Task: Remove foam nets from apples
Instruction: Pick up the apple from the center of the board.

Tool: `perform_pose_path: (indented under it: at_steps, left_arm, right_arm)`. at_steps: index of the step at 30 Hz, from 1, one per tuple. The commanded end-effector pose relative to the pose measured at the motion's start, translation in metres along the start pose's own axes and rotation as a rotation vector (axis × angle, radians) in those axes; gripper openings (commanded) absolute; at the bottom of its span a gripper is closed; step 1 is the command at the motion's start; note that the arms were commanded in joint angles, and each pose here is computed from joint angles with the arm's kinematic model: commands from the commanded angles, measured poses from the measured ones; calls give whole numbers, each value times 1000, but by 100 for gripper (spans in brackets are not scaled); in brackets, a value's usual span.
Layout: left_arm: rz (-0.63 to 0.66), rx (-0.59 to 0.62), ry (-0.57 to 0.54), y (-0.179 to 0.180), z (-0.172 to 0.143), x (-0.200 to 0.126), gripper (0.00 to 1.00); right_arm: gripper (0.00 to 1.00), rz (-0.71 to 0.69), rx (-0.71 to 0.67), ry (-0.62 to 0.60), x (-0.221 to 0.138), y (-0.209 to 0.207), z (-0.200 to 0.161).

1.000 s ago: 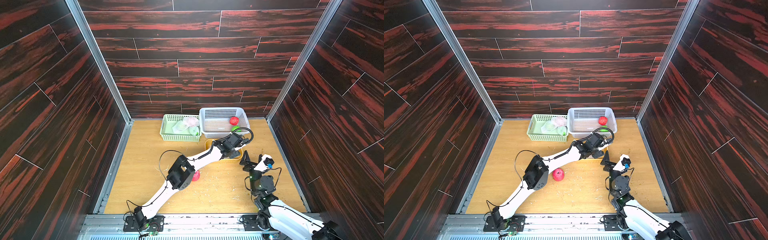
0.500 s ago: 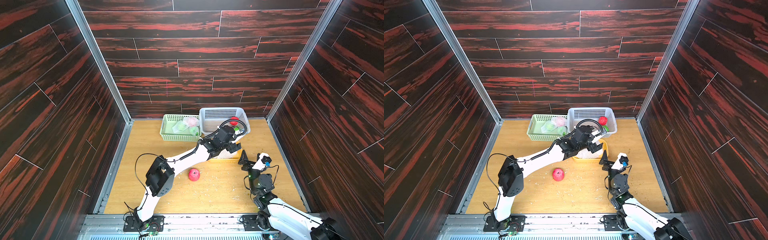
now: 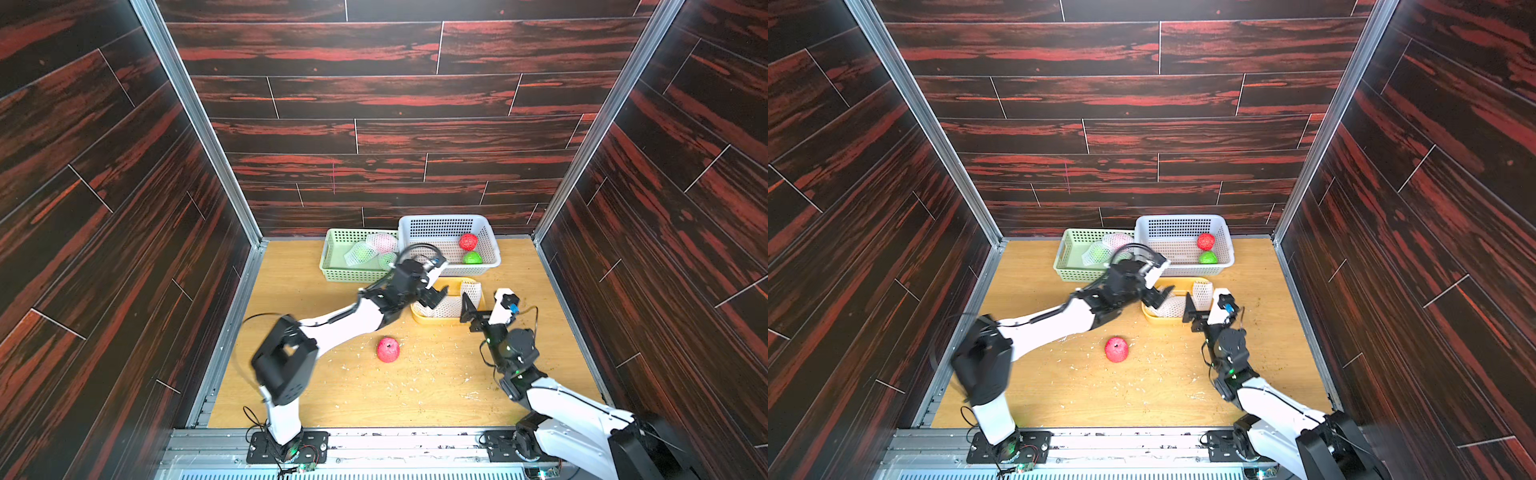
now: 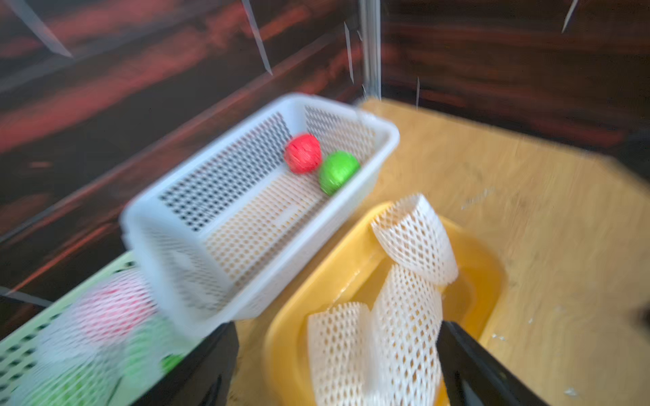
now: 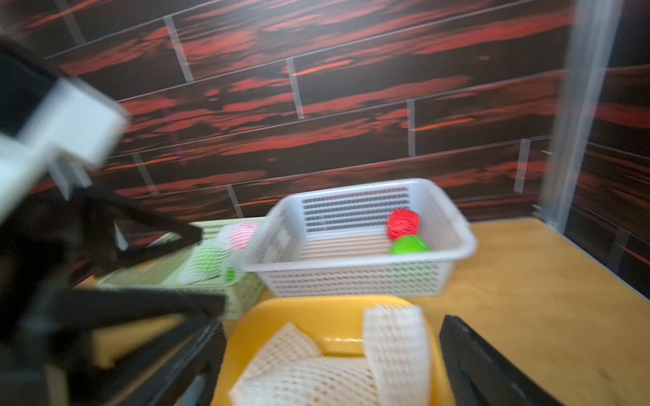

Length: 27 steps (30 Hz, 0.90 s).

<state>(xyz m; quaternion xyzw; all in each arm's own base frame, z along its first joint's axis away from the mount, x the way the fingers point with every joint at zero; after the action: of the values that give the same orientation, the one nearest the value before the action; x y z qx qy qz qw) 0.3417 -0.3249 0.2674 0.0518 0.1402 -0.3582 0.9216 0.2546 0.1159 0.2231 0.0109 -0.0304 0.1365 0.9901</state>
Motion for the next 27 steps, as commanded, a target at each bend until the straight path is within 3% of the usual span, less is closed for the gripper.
perform_pose_path:
  at_steps: [1,6,10,16,22,27]
  left_arm:
    - [54,-140,-224,18,46,-54,93]
    - [227,-314,-152,63,-3,-94,98]
    - [333,-436,-102,90,-48,-127,100]
    - [424,-498,-1,103,-93,-154,100]
    - [466,-543,86,102,-119,-170,100]
    - [490,-611,159,100,-140,-176,100]
  right_arm:
    - [99,261,-44,58,13,29,4]
    - [99,458,18,278,47,60,6]
    - [99,531,9,456,63,83,6]
    - [99,605,-59,675,77,112,-10]
    - [99,716,-183,775,59,162,-41]
    - [99,807,-177,841,42,188,-65]
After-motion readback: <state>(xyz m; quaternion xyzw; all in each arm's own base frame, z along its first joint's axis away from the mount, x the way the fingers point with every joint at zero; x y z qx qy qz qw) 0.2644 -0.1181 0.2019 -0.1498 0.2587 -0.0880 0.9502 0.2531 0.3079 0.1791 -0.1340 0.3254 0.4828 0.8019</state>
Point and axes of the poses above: each gripper's point midway between its finger pads, its own x axis out along the fingers, its own y axis along the line the jaws close on, z = x × y, the point moved 7 cm from there along -x, back along the fingers, and after that the axes turned 8 degrees about -x, right-handed, at the moved point
